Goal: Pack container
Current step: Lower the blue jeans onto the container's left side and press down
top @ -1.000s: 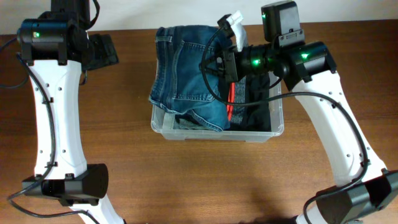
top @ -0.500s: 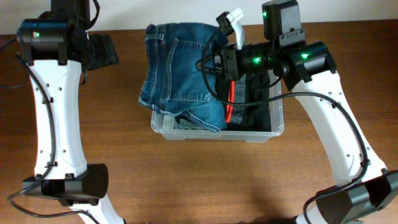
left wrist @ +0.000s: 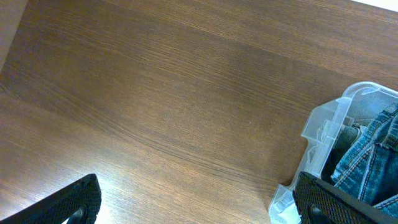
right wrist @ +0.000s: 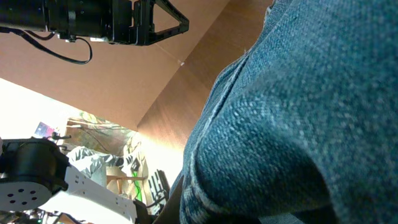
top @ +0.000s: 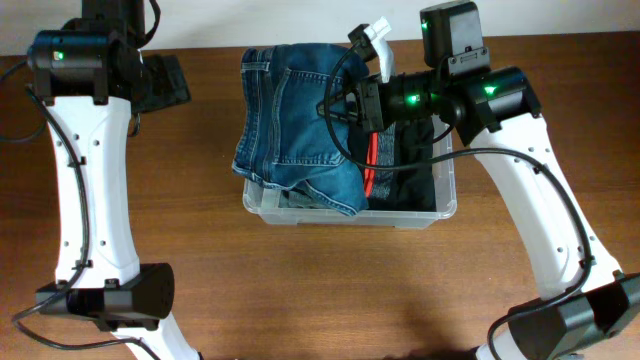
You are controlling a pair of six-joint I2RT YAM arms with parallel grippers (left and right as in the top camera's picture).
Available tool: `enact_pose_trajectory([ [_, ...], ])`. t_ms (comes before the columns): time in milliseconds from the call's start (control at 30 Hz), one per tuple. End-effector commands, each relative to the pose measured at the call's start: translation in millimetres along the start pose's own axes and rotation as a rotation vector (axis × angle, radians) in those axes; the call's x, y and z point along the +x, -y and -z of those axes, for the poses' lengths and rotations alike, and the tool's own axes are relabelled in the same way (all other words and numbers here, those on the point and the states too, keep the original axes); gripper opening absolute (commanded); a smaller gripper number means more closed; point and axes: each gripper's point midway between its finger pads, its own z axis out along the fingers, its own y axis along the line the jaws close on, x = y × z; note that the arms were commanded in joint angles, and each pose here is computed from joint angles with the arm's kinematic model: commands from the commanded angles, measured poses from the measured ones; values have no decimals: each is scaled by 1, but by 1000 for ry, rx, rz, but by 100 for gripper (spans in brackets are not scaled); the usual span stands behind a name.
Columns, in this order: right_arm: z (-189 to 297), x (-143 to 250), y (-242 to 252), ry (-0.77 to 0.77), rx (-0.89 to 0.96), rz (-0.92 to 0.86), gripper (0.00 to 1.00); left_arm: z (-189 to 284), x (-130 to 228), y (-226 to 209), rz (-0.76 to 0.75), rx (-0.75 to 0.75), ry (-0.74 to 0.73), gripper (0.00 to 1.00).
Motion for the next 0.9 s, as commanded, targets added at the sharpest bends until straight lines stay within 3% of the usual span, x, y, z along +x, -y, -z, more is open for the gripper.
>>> enact_pose_trajectory([
  [0, 5, -8, -30, 23, -75, 96, 4, 2, 0, -2, -1, -8, 5, 99],
  [867, -24, 4, 12, -32, -5, 23, 4, 2, 0, -2, -1, -9, 6, 100],
])
